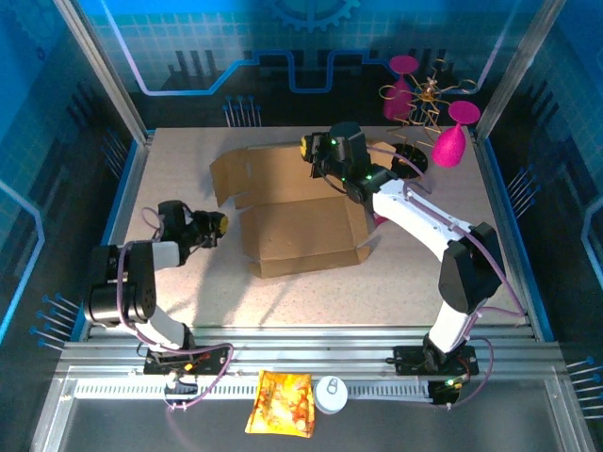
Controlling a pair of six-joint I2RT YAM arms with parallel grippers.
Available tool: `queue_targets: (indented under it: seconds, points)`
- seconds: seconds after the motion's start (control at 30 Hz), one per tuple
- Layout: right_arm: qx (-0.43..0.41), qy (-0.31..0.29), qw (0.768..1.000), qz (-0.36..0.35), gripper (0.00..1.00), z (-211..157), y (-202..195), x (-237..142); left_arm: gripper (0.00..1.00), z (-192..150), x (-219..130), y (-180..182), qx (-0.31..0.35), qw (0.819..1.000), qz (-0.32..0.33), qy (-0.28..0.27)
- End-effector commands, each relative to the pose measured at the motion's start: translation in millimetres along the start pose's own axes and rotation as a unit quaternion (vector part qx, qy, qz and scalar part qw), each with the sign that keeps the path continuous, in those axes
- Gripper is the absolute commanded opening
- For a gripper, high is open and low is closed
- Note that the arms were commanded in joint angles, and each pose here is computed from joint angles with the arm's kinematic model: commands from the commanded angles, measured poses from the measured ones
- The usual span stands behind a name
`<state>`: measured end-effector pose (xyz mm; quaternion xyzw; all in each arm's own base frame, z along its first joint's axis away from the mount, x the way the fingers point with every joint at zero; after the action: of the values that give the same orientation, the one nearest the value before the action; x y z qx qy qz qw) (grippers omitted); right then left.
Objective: Fold the paper box
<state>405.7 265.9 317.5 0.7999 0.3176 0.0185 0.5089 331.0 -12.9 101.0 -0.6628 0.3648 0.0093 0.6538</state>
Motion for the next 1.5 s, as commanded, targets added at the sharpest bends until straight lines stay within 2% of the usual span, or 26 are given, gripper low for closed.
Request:
queue_targets:
  seconds: [0.0, 0.2, 0.4, 0.57, 0.67, 0.73, 0.87, 1.03, 1.17, 1.3, 1.47]
  points:
    - [0.011, 0.013, 1.000, 0.025, 0.00, -3.2, 16.6, 0.7, 0.15, -13.3, 1.4, -30.3, 0.043, 0.996, -0.081, 0.021]
    - [0.019, 0.014, 0.999, 0.028, 0.00, 0.4, 14.4, 6.5, 0.21, -24.4, -8.0, -39.3, 0.074, 0.992, -0.103, 0.005]
    - [0.026, 0.019, 0.999, 0.031, 0.00, 1.1, 13.2, 9.8, 0.23, -45.0, -7.9, -47.3, 0.130, 0.988, -0.083, 0.022]
    - [0.030, 0.022, 0.999, 0.035, 0.00, 1.1, 15.0, 11.9, 0.24, -54.5, -17.6, -44.8, 0.168, 0.985, -0.036, 0.005]
    - [0.029, 0.019, 0.999, 0.034, 0.00, 1.8, 16.5, 10.7, 0.36, -52.6, -35.8, -43.1, 0.182, 0.983, -0.019, -0.032]
    - [0.029, 0.017, 0.999, 0.030, 0.00, 2.9, 15.8, 9.9, 0.39, -48.1, -47.5, -41.6, 0.190, 0.980, -0.021, -0.051]
    - [0.023, 0.010, 0.999, 0.024, 0.00, 7.9, 13.5, 9.3, 0.39, -29.4, -66.1, -33.3, 0.167, 0.981, -0.064, -0.073]
    - [0.020, 0.012, 0.999, 0.023, 0.00, 11.6, 10.9, 13.0, 0.30, -11.5, -77.8, -25.2, 0.124, 0.984, -0.081, -0.098]
    - [0.019, 0.018, 0.999, 0.021, 0.00, 9.4, 11.1, 15.0, 0.24, -0.1, -56.3, -22.9, 0.068, 0.992, -0.080, -0.066]
    - [0.019, 0.021, 0.999, 0.017, 0.00, 8.6, 9.5, 16.8, 0.22, 8.6, -29.9, -27.0, 0.040, 0.993, -0.109, -0.029]
    - [0.021, 0.023, 0.999, 0.019, 0.00, 8.3, 8.9, 17.7, 0.22, 10.9, -7.0, -38.1, 0.044, 0.992, -0.117, -0.002]
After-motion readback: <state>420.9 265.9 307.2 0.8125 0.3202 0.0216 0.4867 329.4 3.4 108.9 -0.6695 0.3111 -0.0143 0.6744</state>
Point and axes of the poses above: each hand's point on the last joint's axis, 136 mm out from that joint toward the fingers, its own x axis out along the fingers, its own y axis along the line the jaws close on, z = x × y, the point moved 7 cm from there along -x, back along the fingers, and after that the axes turned 7 degrees about x, right-handed, at the moved point
